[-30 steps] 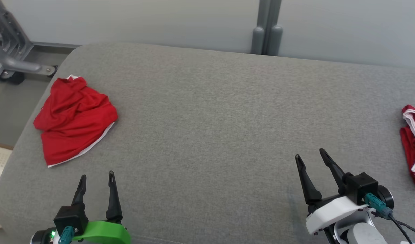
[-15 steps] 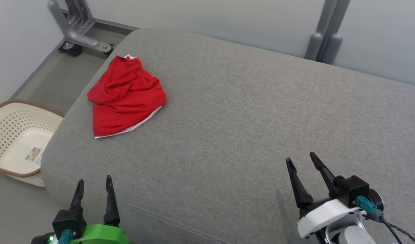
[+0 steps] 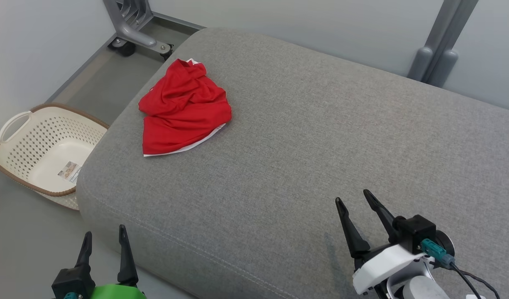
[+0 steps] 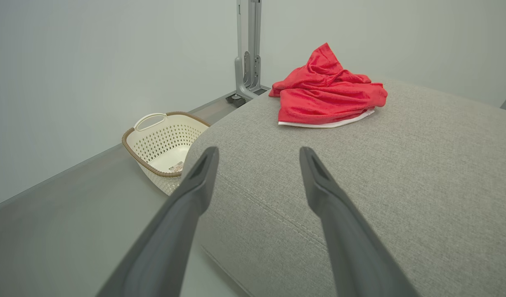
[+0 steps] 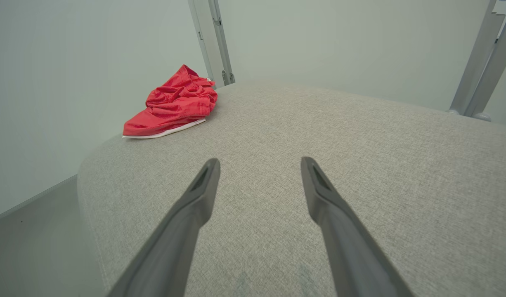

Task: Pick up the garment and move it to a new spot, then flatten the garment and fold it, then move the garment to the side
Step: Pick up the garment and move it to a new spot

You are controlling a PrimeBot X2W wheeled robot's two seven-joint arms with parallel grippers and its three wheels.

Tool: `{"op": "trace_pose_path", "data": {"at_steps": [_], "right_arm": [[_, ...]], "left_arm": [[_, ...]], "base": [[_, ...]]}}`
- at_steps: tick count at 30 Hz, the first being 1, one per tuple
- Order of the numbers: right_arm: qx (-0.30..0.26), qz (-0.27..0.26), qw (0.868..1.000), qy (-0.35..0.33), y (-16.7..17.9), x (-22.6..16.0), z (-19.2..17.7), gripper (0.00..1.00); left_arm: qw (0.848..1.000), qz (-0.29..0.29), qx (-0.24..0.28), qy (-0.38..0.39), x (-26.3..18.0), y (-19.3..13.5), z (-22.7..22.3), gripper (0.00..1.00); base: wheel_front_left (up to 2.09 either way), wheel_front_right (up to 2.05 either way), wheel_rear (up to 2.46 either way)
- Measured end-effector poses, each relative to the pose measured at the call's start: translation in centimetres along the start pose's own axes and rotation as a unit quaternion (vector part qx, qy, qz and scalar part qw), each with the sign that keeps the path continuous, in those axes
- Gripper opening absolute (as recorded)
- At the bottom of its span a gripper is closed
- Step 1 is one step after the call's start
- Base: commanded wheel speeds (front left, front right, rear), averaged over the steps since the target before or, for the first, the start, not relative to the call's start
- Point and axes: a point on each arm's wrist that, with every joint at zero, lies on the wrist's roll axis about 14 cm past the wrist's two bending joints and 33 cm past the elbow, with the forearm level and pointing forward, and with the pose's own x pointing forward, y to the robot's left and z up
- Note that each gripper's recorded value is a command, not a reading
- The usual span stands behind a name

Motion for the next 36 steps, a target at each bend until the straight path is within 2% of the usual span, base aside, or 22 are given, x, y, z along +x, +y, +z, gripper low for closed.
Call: {"op": "trace_pose_path", "data": {"at_steps": [8, 14, 19, 26, 32, 36], "right_arm": [[0.006, -0.015, 1.000, 0.001, -1.4, 0.0, -0.3, 1.00], [-0.010, -0.023, 1.000, 0.006, -3.3, -0.1, -0.8, 1.00], [-0.026, -0.033, 0.999, -0.002, -6.0, 0.3, -0.6, 1.00], [-0.035, -0.060, 0.998, -0.009, -10.2, 0.3, -1.0, 1.00], [-0.036, -0.100, 0.994, -0.022, -14.0, -0.4, -0.9, 1.00], [-0.042, -0.136, 0.990, -0.012, -16.9, -1.9, -1.6, 1.00]], "left_arm": [[0.999, -0.020, -0.021, 0.026, 0.2, -1.0, -1.4, 1.00], [0.999, -0.040, -0.024, 0.028, 3.5, -2.2, -0.9, 1.00], [0.997, -0.068, -0.007, 0.025, 8.0, -4.1, 0.1, 1.00], [0.993, -0.110, 0.043, 0.008, 15.7, -7.1, 2.7, 1.00], [0.989, -0.118, 0.081, 0.046, 21.0, -8.4, 1.7, 1.00], [0.985, -0.127, 0.083, 0.082, 23.5, -10.6, -0.3, 1.00]], "base": [[0.00, 0.00, 0.00], [0.00, 0.00, 0.00], [0.00, 0.00, 0.00], [0.00, 0.00, 0.00], [0.00, 0.00, 0.00], [0.00, 0.00, 0.00]]}}
